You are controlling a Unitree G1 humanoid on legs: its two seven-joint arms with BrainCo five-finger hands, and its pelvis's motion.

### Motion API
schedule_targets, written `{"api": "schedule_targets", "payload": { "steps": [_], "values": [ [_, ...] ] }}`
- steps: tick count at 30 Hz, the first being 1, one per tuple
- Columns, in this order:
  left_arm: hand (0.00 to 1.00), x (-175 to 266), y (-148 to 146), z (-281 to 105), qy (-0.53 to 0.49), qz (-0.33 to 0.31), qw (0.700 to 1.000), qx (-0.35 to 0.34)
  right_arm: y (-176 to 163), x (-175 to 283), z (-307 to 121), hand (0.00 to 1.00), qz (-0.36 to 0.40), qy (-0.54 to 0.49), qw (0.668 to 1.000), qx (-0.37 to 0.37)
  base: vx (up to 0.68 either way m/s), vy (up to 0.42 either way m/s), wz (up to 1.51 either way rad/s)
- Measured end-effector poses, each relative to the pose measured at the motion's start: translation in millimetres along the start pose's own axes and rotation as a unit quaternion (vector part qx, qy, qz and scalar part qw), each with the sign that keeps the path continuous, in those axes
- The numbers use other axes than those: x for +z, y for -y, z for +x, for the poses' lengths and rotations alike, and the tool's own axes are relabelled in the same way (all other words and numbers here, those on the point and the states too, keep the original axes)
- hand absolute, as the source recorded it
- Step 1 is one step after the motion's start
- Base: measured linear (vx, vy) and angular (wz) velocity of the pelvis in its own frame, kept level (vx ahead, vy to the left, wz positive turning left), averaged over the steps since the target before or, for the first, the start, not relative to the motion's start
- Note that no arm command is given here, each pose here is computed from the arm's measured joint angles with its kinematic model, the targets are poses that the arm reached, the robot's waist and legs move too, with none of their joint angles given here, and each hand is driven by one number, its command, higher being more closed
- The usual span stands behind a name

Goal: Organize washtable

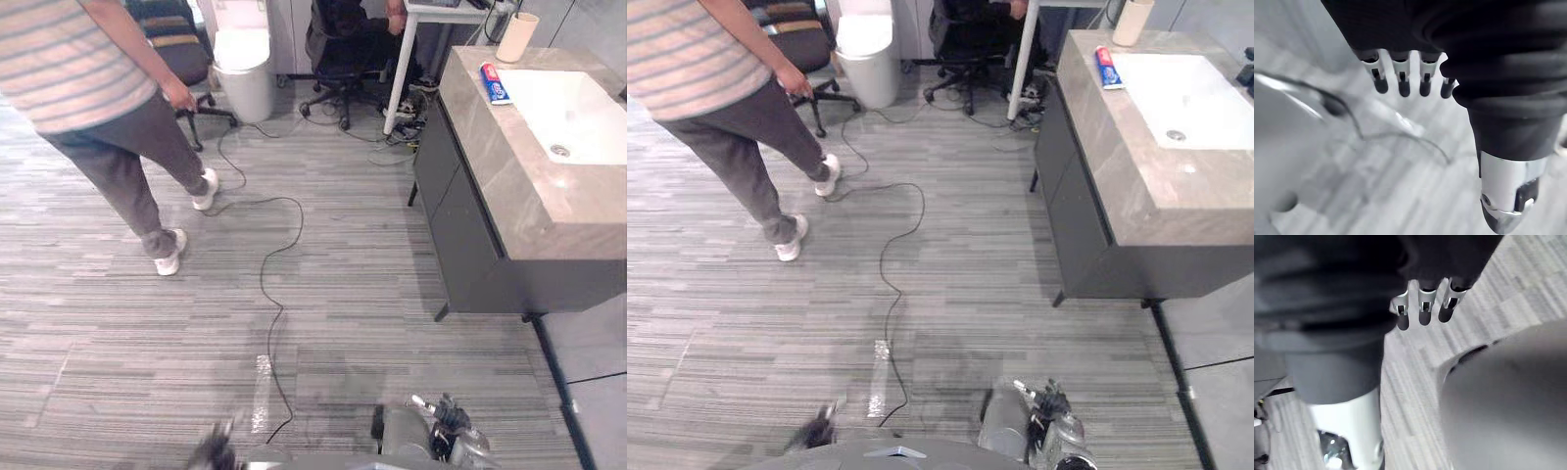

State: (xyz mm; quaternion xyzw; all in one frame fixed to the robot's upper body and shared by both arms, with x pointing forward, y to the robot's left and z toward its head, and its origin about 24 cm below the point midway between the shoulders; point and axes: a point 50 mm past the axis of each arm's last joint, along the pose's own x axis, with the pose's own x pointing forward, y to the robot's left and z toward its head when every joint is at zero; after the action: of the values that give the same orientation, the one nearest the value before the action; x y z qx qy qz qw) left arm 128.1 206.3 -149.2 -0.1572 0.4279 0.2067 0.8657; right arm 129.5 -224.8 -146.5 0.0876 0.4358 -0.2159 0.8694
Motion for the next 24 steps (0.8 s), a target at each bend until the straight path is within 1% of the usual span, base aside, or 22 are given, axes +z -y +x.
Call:
{"api": "schedule_targets", "payload": {
  "steps": [1,2,4,5,6,8,9,13,14,16,18,19,21,24],
  "values": [
    [0.00,16.3,11.5,3.3,0.032,0.007,0.999,-0.020,1.3,-3.6,-0.8,0.00,0.001,-0.006,1.000,-0.003,0.27,-0.117,0.51],
    [0.00,28.2,15.3,4.8,0.056,0.009,0.998,-0.029,2.0,-12.5,-3.4,0.00,0.008,-0.019,1.000,-0.007,0.33,-0.202,0.40],
    [0.00,13.0,35.0,2.3,0.034,-0.010,0.998,-0.052,17.3,-26.5,-7.2,0.00,0.043,-0.047,0.997,-0.042,0.52,-0.268,-0.06],
    [0.00,7.5,36.0,1.4,0.025,-0.012,0.998,-0.053,19.7,-28.9,-7.9,0.00,0.051,-0.052,0.996,-0.048,0.60,-0.246,-0.36],
    [0.00,-7.7,34.3,-1.2,-0.004,-0.009,0.999,-0.047,26.7,-34.8,-9.9,0.00,0.067,-0.064,0.994,-0.062,0.47,-0.187,-0.20],
    [0.00,-24.0,27.1,-6.1,-0.028,-0.020,0.999,-0.035,36.3,-43.6,-14.2,0.00,0.082,-0.076,0.991,-0.079,0.53,-0.156,0.27],
    [0.00,-24.2,21.1,-6.1,-0.029,-0.025,0.999,-0.026,39.1,-53.9,-18.8,0.00,0.089,-0.090,0.988,-0.084,0.50,-0.090,0.41],
    [0.00,-34.0,-10.0,-11.0,-0.046,-0.028,0.999,0.010,38.4,-51.5,-17.4,0.00,0.082,-0.089,0.990,-0.078,0.38,0.058,-0.19],
    [0.00,-30.1,-18.1,-10.7,-0.037,-0.035,0.999,0.020,35.1,-47.4,-15.3,0.00,0.079,-0.084,0.991,-0.073,-0.15,0.267,-0.55],
    [0.00,-36.1,-28.0,-14.1,-0.047,-0.028,0.998,0.031,28.7,-37.5,-10.8,0.00,0.082,-0.069,0.992,-0.063,-0.23,0.172,-0.66],
    [0.00,-62.4,-41.2,-25.6,-0.092,-0.046,0.993,0.060,19.6,-31.7,-8.3,0.00,0.087,-0.057,0.993,-0.050,-0.06,0.157,-0.72],
    [0.00,-63.1,-48.6,-26.8,-0.096,-0.048,0.992,0.073,12.8,-38.9,-10.6,0.00,0.088,-0.068,0.993,-0.044,0.32,0.178,-0.06],
    [0.00,-60.3,-51.0,-25.6,-0.095,-0.039,0.992,0.078,7.0,-49.0,-13.6,0.00,0.087,-0.086,0.992,-0.036,0.53,0.176,0.41],
    [0.00,-62.6,-57.6,-27.6,-0.106,-0.036,0.990,0.086,12.8,-51.6,-14.7,0.00,0.092,-0.090,0.991,-0.044,0.38,0.130,0.05]
  ]
}}
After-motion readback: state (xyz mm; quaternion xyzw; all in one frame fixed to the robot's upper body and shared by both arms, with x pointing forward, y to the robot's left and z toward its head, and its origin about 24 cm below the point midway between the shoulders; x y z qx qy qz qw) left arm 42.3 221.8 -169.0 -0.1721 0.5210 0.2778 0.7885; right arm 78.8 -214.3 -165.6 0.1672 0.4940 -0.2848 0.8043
